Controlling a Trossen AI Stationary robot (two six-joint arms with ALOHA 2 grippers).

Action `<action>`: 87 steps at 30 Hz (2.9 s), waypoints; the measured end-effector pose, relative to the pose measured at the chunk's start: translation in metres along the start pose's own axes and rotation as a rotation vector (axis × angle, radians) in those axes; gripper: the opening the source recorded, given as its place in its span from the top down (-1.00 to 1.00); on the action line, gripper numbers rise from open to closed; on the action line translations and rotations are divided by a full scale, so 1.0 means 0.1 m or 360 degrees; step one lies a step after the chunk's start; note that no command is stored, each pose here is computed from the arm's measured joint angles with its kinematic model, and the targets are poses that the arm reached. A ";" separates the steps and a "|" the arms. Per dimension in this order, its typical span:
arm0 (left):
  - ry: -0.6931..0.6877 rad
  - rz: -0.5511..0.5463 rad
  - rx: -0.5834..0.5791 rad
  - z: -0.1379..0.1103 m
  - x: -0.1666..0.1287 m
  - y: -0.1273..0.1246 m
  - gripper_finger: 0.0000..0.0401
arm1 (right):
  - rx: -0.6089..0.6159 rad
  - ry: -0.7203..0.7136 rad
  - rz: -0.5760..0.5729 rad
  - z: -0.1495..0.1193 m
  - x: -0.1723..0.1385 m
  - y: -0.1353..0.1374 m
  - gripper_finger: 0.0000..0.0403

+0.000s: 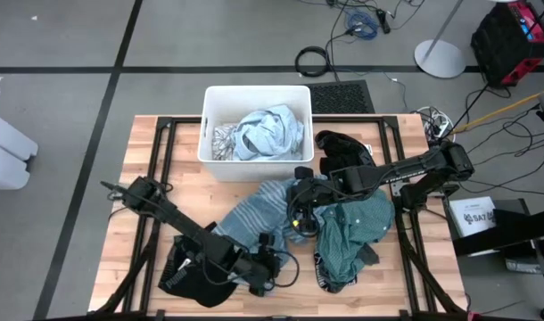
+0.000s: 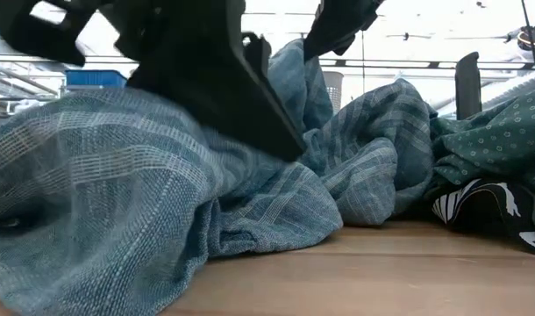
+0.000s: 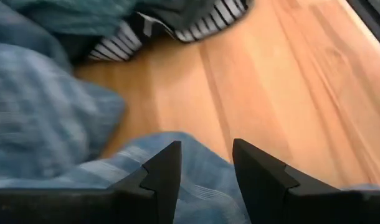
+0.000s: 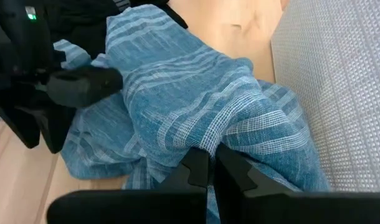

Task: Sort clothes
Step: Put the blue striped shirt into the white bin

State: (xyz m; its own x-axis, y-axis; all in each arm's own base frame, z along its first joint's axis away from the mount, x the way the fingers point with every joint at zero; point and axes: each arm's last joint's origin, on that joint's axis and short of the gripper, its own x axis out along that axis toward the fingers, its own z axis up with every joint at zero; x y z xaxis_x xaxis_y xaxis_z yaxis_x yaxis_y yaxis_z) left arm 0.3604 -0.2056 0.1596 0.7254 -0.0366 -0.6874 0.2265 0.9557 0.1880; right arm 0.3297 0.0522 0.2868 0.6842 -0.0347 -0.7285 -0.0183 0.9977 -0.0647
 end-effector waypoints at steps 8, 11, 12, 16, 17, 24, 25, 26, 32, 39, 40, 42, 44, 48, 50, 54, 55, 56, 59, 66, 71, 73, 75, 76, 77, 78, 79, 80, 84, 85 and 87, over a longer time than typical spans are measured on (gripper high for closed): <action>0.0128 -0.0070 -0.0009 -0.16 0.23 0.04 0.23 | -0.0007 0.0002 -0.0001 0.00 0.00 0.00 1.00; 0.0171 -0.0109 -0.0070 -0.20 0.30 0.07 0.23 | -0.0007 0.0003 -0.0002 0.00 0.00 0.00 1.00; 0.0185 -0.0132 -0.0105 -0.21 0.31 0.08 0.23 | -0.0007 0.0002 -0.0001 0.00 0.00 0.00 1.00; 0.0257 -0.0166 -0.0179 -0.25 0.33 0.11 0.29 | -0.0007 0.0002 -0.0002 0.00 0.00 0.00 1.00; 0.0276 -0.0163 -0.0181 -0.26 0.32 0.11 0.34 | -0.0007 0.0002 -0.0002 0.00 0.00 0.00 1.00; 0.0333 -0.0157 -0.0157 -0.27 0.30 0.08 0.89 | -0.0007 0.0002 -0.0002 0.00 0.00 0.00 1.00; 0.0330 -0.0159 -0.0155 -0.24 0.29 0.07 0.93 | -0.0006 0.0002 -0.0002 0.00 0.00 0.00 1.00; 0.0312 -0.0166 -0.0155 -0.20 0.27 0.07 0.94 | -0.0006 0.0005 -0.0003 0.00 0.00 0.00 1.00; 0.0273 -0.0216 -0.0152 0.03 0.00 0.05 0.97 | -0.0040 0.0147 -0.0002 -0.03 -0.19 0.01 0.95; 0.0054 -0.0225 -0.0206 0.36 -0.69 0.15 0.98 | -0.0046 0.0013 0.0068 -0.03 -0.66 0.10 0.94; -0.0007 -0.0229 -0.0217 0.42 -0.82 0.17 0.98 | -0.0056 -0.0017 0.0086 -0.03 -0.73 0.13 0.94; -0.0141 -0.0233 -0.0246 0.53 -1.05 0.21 0.98 | -0.0079 -0.0066 0.0125 -0.04 -0.86 0.18 0.92; -0.0265 -0.0235 -0.0273 0.62 -1.29 0.26 0.99 | -0.0105 -0.0104 0.0163 -0.06 -0.97 0.23 0.88; -0.0527 -0.0220 -0.0304 0.76 -1.73 0.35 0.99 | -0.0118 -0.0097 0.0182 -0.11 -1.09 0.29 0.74; -0.0629 -0.0204 -0.0295 0.80 -1.90 0.38 0.99 | -0.0133 -0.0066 0.0155 -0.13 -1.10 0.31 0.62; -0.0787 -0.0169 -0.0294 0.86 -2.13 0.42 0.99 | -0.0117 0.0011 0.0169 -0.18 -1.08 0.34 0.34; -0.0831 -0.0154 -0.0301 0.87 -2.17 0.44 0.99 | -0.0101 0.0023 0.0188 -0.19 -1.08 0.36 0.27; -0.0871 -0.0136 -0.0318 0.89 -2.21 0.45 0.99 | -0.0088 0.0032 0.0222 -0.20 -1.09 0.39 0.21; -0.0967 -0.0103 -0.0375 0.93 -2.29 0.49 0.99 | -0.0090 0.0008 0.0349 -0.20 -1.12 0.50 0.07; -0.0980 -0.0054 -0.0406 0.94 -2.30 0.53 0.99 | -0.0215 -0.0028 0.0459 -0.24 -1.05 0.96 0.01; -0.0971 -0.0022 -0.0411 0.94 -2.29 0.54 0.99 | -0.0221 0.0136 0.0416 -0.39 -0.74 1.35 0.03; -0.0970 -0.0021 -0.0412 0.94 -2.29 0.54 0.99 | -0.0192 0.0203 0.0420 -0.45 -0.59 1.51 0.03; -0.0969 -0.0021 -0.0412 0.94 -2.29 0.54 0.99 | -0.0183 0.0230 0.0434 -0.51 -0.45 1.67 0.02; -0.0968 -0.0021 -0.0411 0.93 -2.29 0.54 0.99 | -0.0198 0.0233 0.0445 -0.55 -0.39 1.75 0.02; -0.0966 -0.0021 -0.0410 0.93 -2.29 0.54 0.99 | -0.0212 0.0232 0.0458 -0.57 -0.33 1.82 0.03; -0.0966 -0.0021 -0.0409 0.93 -2.29 0.54 0.99 | -0.0224 0.0225 0.0471 -0.60 -0.26 1.90 0.03; -0.0966 -0.0021 -0.0409 0.93 -2.29 0.54 0.99 | -0.0231 0.0213 0.0482 -0.62 -0.21 1.96 0.03; -0.0965 -0.0020 -0.0409 0.93 -2.29 0.54 0.99 | -0.0235 0.0211 0.0491 -0.65 -0.14 2.02 0.02; -0.0964 -0.0020 -0.0409 0.93 -2.29 0.54 0.99 | -0.0189 0.0211 0.0518 -0.72 0.08 2.17 0.02; -0.0964 -0.0020 -0.0410 0.93 -2.29 0.54 0.99 | -0.0177 0.0207 0.0528 -0.73 0.12 2.19 0.02; -0.0964 -0.0022 -0.0416 0.93 -2.29 0.54 0.99 | -0.0148 0.0195 0.0558 -0.73 0.15 2.22 0.02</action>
State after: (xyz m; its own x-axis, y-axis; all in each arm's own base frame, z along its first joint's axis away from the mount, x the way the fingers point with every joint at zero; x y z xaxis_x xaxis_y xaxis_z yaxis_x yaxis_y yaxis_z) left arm 0.2671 -0.1729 0.3926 0.9782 -0.1344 -0.1580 0.1285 0.9906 -0.0471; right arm 0.2830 0.2690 0.2115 0.5327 0.2956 -0.7930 -0.3056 0.9410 0.1454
